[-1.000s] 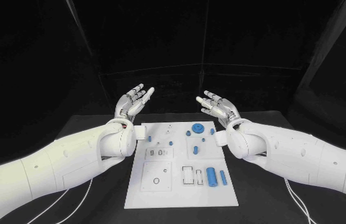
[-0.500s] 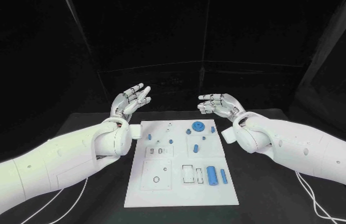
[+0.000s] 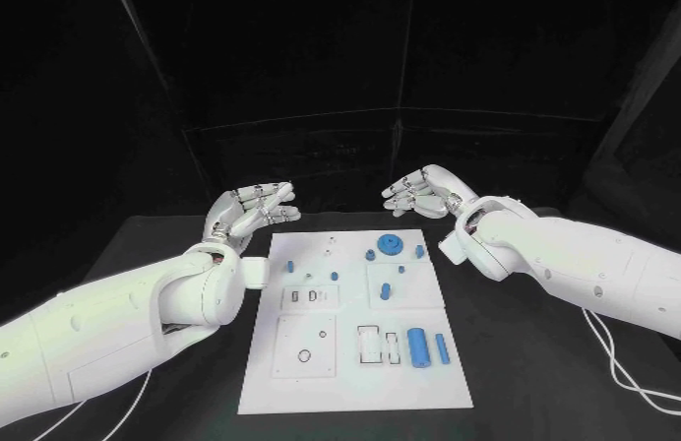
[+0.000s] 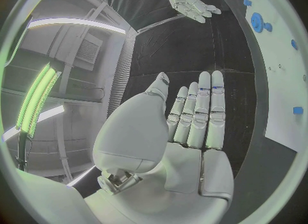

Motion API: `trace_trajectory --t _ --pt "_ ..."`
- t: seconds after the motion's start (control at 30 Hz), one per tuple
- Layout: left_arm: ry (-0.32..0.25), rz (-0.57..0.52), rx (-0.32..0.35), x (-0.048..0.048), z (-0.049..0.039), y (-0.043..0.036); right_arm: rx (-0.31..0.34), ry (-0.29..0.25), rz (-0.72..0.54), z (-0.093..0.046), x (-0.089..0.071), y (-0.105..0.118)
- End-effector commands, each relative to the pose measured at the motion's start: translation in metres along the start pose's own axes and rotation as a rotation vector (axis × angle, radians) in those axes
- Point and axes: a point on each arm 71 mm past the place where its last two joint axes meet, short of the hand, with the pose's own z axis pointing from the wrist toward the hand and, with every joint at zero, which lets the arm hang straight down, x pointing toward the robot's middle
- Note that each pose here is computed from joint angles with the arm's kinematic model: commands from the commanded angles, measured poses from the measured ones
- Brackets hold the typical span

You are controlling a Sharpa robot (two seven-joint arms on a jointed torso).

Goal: Assemble the parts on the task board

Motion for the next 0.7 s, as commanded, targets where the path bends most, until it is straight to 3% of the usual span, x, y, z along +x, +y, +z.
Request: trace_trajectory --t 0.03,0.4,0.7 --pt "0.052 -0.037 0.003 0.0059 -0.0049 -0.0049 0.002 0.06 -0.233 0.004 0.001 0.007" --pt "0.153 -0.084 -0.03 0.0184 -0.0215 -0.0128 0.028 0.173 -0.569 0.012 0.012 0.025" --pt "0.179 -0.098 -0.033 0.0237 -0.028 -0.0164 0.026 0.246 -0.694 0.015 0.026 0.032"
